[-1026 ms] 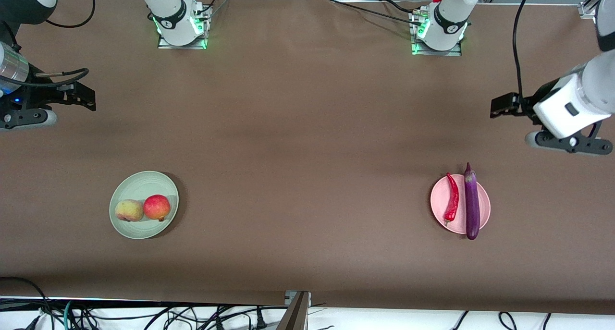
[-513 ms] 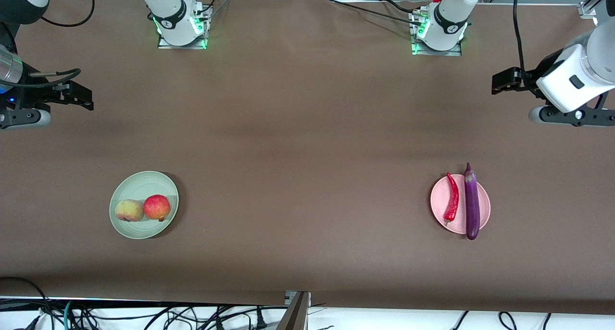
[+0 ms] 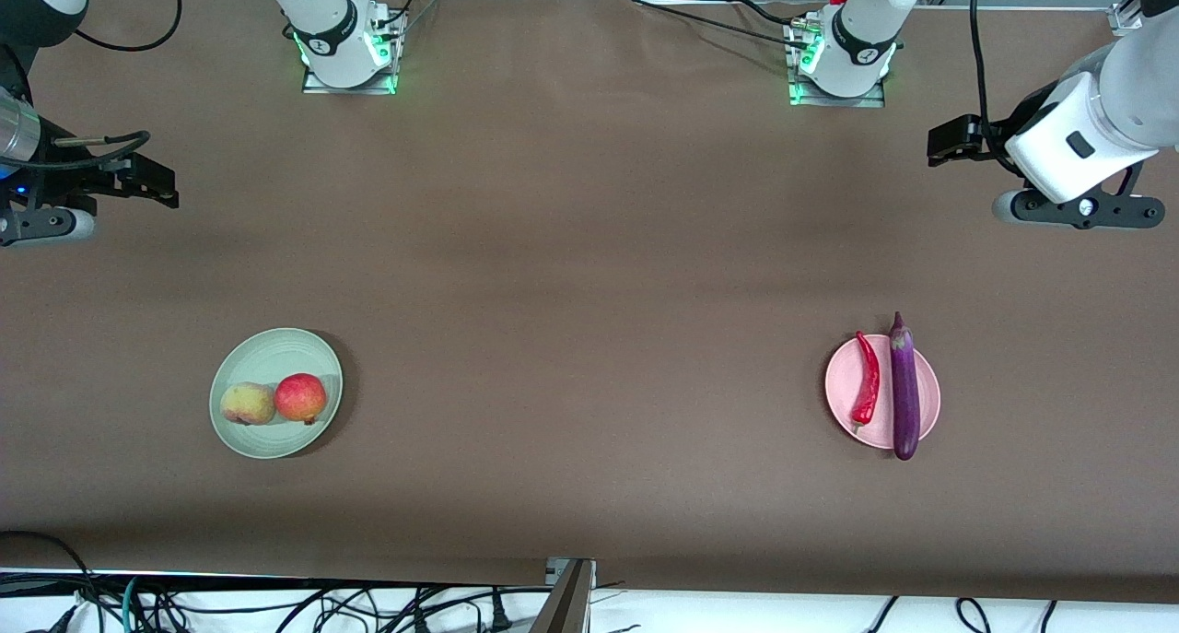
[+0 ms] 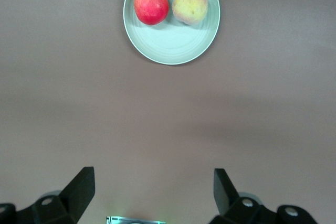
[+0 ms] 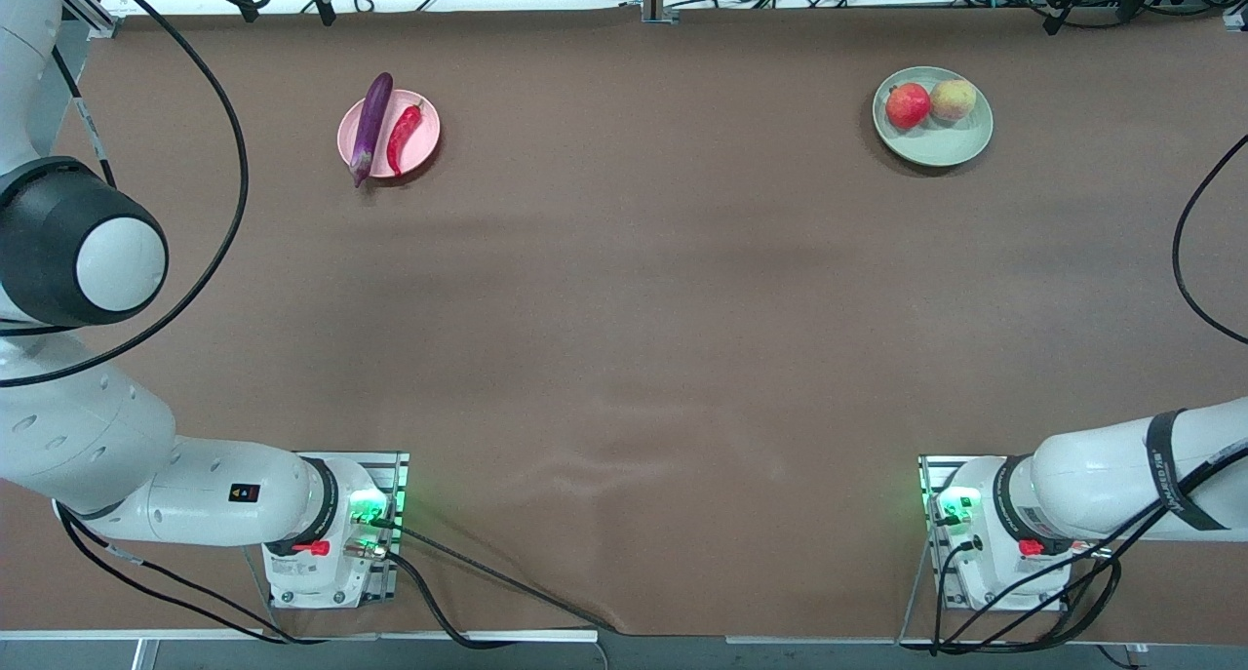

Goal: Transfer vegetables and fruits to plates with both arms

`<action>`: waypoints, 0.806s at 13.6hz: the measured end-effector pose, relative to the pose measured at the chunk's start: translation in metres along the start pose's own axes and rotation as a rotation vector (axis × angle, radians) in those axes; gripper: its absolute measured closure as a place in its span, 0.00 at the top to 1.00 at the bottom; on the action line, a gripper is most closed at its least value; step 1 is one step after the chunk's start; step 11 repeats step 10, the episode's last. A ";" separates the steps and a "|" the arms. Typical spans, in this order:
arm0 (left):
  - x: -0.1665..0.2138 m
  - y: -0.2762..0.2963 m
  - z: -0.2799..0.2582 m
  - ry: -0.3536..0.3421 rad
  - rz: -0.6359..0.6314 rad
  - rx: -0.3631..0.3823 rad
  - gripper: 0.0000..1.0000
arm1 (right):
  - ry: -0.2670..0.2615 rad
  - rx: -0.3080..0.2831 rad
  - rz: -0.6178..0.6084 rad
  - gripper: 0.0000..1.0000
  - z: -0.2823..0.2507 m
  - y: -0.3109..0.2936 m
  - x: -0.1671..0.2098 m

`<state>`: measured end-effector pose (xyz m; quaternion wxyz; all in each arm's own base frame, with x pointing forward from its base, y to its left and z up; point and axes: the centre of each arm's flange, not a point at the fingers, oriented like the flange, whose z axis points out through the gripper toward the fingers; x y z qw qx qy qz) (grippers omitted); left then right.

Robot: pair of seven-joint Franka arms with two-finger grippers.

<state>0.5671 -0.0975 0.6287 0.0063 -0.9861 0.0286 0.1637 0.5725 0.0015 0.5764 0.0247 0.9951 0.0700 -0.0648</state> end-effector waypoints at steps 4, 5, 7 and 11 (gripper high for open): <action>0.000 0.001 0.000 0.000 -0.001 0.000 1.00 | -0.001 0.004 -0.007 1.00 0.001 -0.001 0.001; -0.001 0.000 0.000 -0.004 -0.001 0.001 1.00 | 0.000 0.004 -0.014 1.00 0.001 -0.001 0.001; -0.003 0.000 0.002 -0.022 -0.001 0.003 1.00 | 0.006 0.003 -0.019 1.00 -0.001 -0.003 0.002; -0.004 -0.003 0.003 -0.037 -0.006 0.004 1.00 | 0.012 0.002 -0.026 1.00 -0.003 -0.007 0.004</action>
